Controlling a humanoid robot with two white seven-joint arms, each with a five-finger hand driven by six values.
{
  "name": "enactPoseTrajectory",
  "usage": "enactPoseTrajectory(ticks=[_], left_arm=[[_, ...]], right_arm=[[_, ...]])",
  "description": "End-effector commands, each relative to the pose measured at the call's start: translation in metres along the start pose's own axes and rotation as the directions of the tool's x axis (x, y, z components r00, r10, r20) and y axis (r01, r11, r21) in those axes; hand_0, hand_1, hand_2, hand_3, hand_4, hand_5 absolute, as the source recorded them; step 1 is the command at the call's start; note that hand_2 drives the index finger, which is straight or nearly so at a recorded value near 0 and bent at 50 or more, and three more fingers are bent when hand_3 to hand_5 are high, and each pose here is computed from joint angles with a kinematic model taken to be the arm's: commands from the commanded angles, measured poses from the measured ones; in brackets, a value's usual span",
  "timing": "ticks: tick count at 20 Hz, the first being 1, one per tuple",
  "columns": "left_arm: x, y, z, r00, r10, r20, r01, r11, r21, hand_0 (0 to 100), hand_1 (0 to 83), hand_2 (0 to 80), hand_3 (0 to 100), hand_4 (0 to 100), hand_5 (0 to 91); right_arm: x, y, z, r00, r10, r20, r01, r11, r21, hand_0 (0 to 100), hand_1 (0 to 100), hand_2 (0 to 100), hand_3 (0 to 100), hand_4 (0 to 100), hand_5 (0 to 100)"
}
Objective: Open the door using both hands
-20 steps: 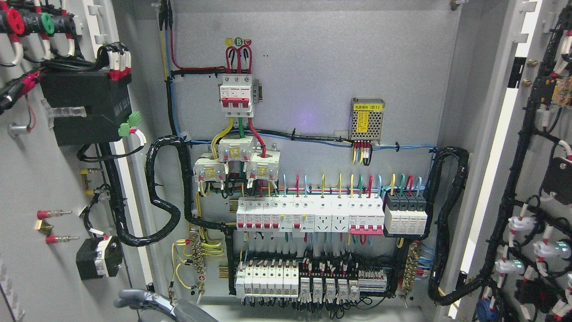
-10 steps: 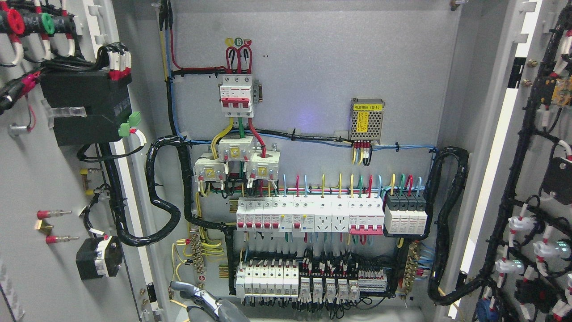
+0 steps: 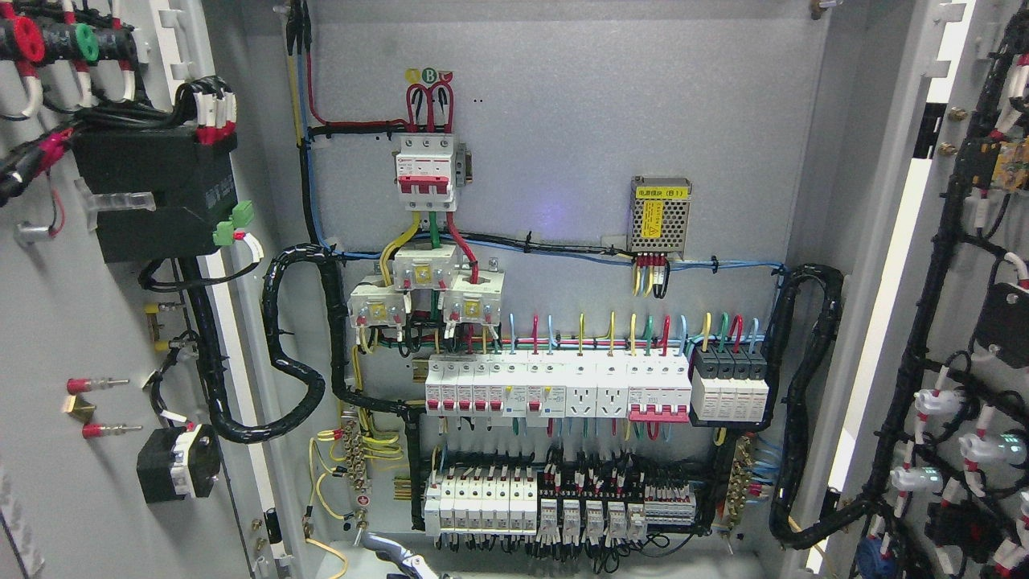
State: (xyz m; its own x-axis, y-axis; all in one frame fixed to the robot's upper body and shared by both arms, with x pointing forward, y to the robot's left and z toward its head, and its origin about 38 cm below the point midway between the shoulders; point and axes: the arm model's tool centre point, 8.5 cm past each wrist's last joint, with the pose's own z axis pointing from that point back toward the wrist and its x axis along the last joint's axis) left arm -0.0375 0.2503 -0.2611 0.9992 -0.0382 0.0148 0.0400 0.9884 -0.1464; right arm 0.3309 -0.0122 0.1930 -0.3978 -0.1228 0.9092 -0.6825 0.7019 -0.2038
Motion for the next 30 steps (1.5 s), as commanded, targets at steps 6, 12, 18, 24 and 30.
enactPoseTrajectory(ticks=[6, 12, 18, 24, 30], left_arm=[[0.019, -0.019, -0.005, 1.000, -0.003, 0.029, 0.004, 1.000, -0.029, 12, 38.9, 0.0, 0, 0, 0.0], [0.028, -0.020, -0.005, 0.999, -0.019, 0.049, 0.021, 0.999, -0.032, 12, 38.9, 0.0, 0, 0, 0.0], [0.071, -0.029, -0.005, 0.970, -0.136, 0.201, 0.148, 0.988, -0.042, 12, 38.9, 0.0, 0, 0, 0.0], [0.103, -0.056, 0.018, 0.861, -0.260, 0.438, 0.316, 0.947, -0.058, 12, 38.9, 0.0, 0, 0, 0.0], [0.109, -0.071, 0.058, 0.677, -0.329, 0.658, 0.465, 0.884, -0.037, 12, 38.9, 0.0, 0, 0, 0.0]], right_arm=[[0.017, -0.022, 0.060, 0.991, 0.134, 0.021, -0.131, 0.983, -0.131, 44, 0, 0, 0, 0, 0], [0.028, -0.027, 0.094, 0.984, 0.170, 0.057, -0.154, 0.965, -0.214, 43, 0, 0, 0, 0, 0], [0.031, -0.045, 0.138, 0.971, 0.234, 0.047, -0.208, 0.928, -0.310, 43, 0, 0, 0, 0, 0], [0.033, -0.060, 0.168, 0.956, 0.293, 0.027, -0.263, 0.891, -0.369, 44, 0, 0, 0, 0, 0], [0.033, -0.075, 0.201, 0.937, 0.348, -0.040, -0.335, 0.856, -0.394, 45, 0, 0, 0, 0, 0]])
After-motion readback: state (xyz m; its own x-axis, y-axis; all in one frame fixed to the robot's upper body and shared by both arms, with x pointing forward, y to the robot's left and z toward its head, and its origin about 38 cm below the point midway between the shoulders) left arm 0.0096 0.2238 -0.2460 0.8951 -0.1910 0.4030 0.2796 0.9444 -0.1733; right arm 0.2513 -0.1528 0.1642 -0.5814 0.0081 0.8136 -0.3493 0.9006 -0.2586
